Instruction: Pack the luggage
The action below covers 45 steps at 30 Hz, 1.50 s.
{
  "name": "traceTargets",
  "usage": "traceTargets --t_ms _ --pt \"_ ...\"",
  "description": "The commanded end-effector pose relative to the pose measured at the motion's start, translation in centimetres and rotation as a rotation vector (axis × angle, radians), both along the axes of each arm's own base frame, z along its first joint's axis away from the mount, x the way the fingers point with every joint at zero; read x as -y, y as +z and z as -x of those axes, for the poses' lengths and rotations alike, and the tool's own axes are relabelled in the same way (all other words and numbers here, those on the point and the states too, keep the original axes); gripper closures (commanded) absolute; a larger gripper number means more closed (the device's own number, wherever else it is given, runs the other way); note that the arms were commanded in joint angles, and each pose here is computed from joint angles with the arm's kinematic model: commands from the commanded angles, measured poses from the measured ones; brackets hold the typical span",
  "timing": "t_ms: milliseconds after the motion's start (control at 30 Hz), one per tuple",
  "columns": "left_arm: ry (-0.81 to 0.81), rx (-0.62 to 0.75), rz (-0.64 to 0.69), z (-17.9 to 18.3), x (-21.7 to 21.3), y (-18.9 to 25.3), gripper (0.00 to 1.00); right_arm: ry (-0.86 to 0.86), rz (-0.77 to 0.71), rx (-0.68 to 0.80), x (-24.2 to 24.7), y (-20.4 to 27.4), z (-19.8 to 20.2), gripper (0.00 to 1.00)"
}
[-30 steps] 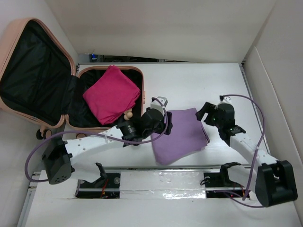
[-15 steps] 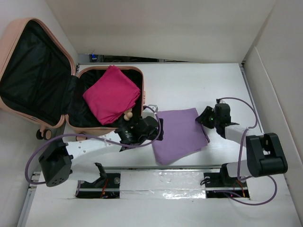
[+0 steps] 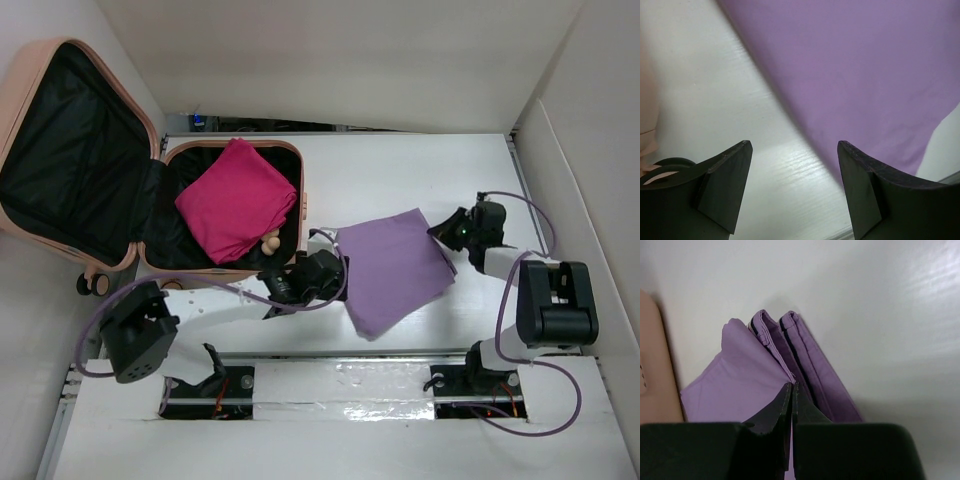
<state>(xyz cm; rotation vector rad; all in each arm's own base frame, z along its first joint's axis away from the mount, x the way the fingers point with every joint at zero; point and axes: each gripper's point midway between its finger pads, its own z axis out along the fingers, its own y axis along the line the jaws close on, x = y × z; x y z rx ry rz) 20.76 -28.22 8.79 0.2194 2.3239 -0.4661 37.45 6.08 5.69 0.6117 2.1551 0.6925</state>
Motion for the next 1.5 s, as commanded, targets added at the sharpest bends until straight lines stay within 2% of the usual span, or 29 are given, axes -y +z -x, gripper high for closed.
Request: traceTargets --t_ms 0,67,133,167,200,233,300,367,467,500,633,767,900,1100,1200,1267,1300,1433,1467 --pt "0.013 0.015 0.017 -1.2 1.6 0.2 0.34 -0.074 0.043 0.139 2.2 3.9 -3.9 0.99" --pt "0.017 0.021 0.049 -2.0 2.6 0.6 0.33 -0.101 0.042 0.151 3.3 4.5 -4.8 0.99" --pt "0.018 0.002 0.062 -2.2 3.2 -0.1 0.34 -0.081 0.028 0.155 2.9 4.7 -5.2 0.85" --pt "0.019 0.005 0.085 -2.5 3.8 0.1 0.34 -0.074 0.020 0.165 3.0 5.1 -5.4 0.71" --pt "0.038 0.000 0.092 -2.9 3.8 0.0 0.33 -0.059 0.011 0.168 2.7 5.3 -5.2 0.36" --pt "0.061 -0.021 0.103 -2.9 4.0 -0.6 0.32 -0.054 0.007 0.174 2.6 5.5 -5.0 0.23" --pt "0.076 -0.032 0.121 -3.1 4.5 -0.9 0.28 -0.051 0.002 0.210 2.4 6.8 -4.1 0.04" --pt "0.094 -0.045 0.124 -3.2 4.7 -1.8 0.28 -0.063 0.007 0.288 2.4 9.6 -3.4 0.00" --pt "0.112 -0.063 0.112 -3.7 4.9 -3.0 0.28 -0.088 0.018 0.321 2.5 11.3 -1.9 0.00" --pt "0.112 -0.065 0.108 -3.8 5.1 -3.1 0.28 -0.099 0.024 0.385 2.4 13.7 -1.3 0.00" --pt "0.129 -0.086 0.113 -4.8 5.3 -4.2 0.28 -0.086 0.023 0.504 1.2 17.7 0.7 0.00" --pt "0.140 -0.097 0.146 -6.4 5.4 -4.1 0.28 0.006 0.054 0.535 -1.2 19.4 2.5 0.00" --pt "0.140 -0.118 0.081 -6.9 5.8 -6.0 0.30 0.000 0.070 0.587 -1.4 20.6 4.2 0.00" --pt "0.157 -0.103 0.092 -8.1 6.9 -6.4 0.36 0.033 0.096 0.635 -2.2 21.8 5.4 0.01" --pt "0.142 -0.080 0.113 -8.9 8.0 -5.9 0.44 0.085 0.083 0.657 -3.4 22.0 5.6 0.02" --pt "0.121 -0.042 0.147 -10.4 9.1 -4.6 0.56 0.126 0.075 0.661 -4.2 21.9 5.9 0.02" --pt "0.109 -0.022 0.140 -11.3 9.1 -4.2 0.72 0.153 0.070 0.669 -4.6 22.0 6.3 0.02" --pt "0.061 0.059 0.148 -14.6 10.8 -0.7 1.00 0.162 0.086 0.688 -4.9 22.0 6.6 0.02" --pt "0.058 0.063 0.156 -14.8 11.1 -0.1 1.00 0.170 0.083 0.697 -5.1 22.3 6.7 0.02"
